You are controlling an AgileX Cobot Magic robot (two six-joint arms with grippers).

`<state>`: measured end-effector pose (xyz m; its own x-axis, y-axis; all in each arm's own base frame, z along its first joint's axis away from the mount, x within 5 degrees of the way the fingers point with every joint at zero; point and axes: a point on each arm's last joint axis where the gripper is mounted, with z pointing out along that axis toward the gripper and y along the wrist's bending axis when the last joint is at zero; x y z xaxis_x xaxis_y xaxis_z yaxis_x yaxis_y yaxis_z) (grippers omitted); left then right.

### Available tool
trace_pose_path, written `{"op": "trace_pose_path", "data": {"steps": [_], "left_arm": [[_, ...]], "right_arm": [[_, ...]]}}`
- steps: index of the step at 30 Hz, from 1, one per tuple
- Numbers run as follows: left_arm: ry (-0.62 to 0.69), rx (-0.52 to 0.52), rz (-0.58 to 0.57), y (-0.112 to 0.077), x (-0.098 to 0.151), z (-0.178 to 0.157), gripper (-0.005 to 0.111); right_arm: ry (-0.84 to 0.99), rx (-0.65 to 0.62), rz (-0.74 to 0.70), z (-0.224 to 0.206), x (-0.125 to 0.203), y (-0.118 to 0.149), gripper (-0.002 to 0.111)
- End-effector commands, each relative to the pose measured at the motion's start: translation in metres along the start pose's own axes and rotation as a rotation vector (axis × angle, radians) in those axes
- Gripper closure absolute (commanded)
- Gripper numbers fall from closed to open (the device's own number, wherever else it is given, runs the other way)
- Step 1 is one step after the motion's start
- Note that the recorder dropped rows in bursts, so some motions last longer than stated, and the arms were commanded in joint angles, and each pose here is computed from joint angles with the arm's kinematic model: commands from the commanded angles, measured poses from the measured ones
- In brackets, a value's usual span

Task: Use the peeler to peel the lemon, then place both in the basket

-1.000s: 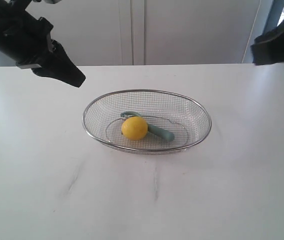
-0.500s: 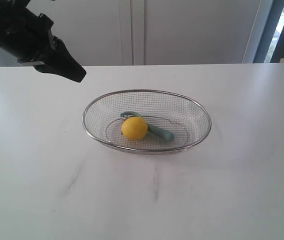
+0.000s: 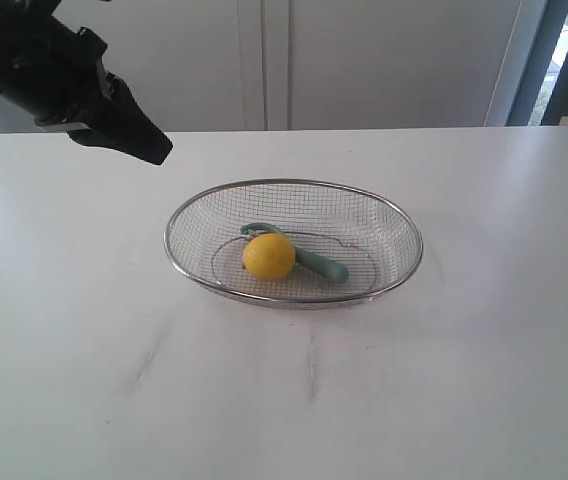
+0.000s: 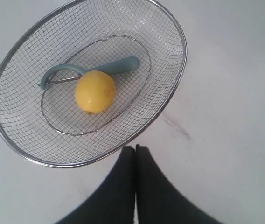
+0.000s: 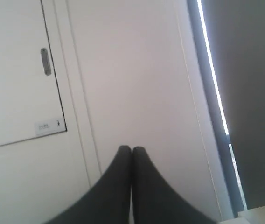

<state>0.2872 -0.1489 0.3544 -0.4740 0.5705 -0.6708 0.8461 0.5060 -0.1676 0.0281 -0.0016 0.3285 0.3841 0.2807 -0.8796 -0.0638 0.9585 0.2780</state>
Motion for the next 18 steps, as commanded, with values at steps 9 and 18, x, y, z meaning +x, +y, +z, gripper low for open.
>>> {"op": "trace_pose_path", "data": {"steps": [9,18], "left_arm": [[-0.010,0.001,-0.001,-0.003,-0.001,-0.004,0.107],[-0.008,0.002,-0.001,-0.003,-0.001,-0.004,0.107]], "right_arm": [[0.360,0.186,0.040,-0.022,0.118,-0.041,0.108],[0.616,0.252,-0.145,-0.034,0.136,-0.050,0.108]]}}
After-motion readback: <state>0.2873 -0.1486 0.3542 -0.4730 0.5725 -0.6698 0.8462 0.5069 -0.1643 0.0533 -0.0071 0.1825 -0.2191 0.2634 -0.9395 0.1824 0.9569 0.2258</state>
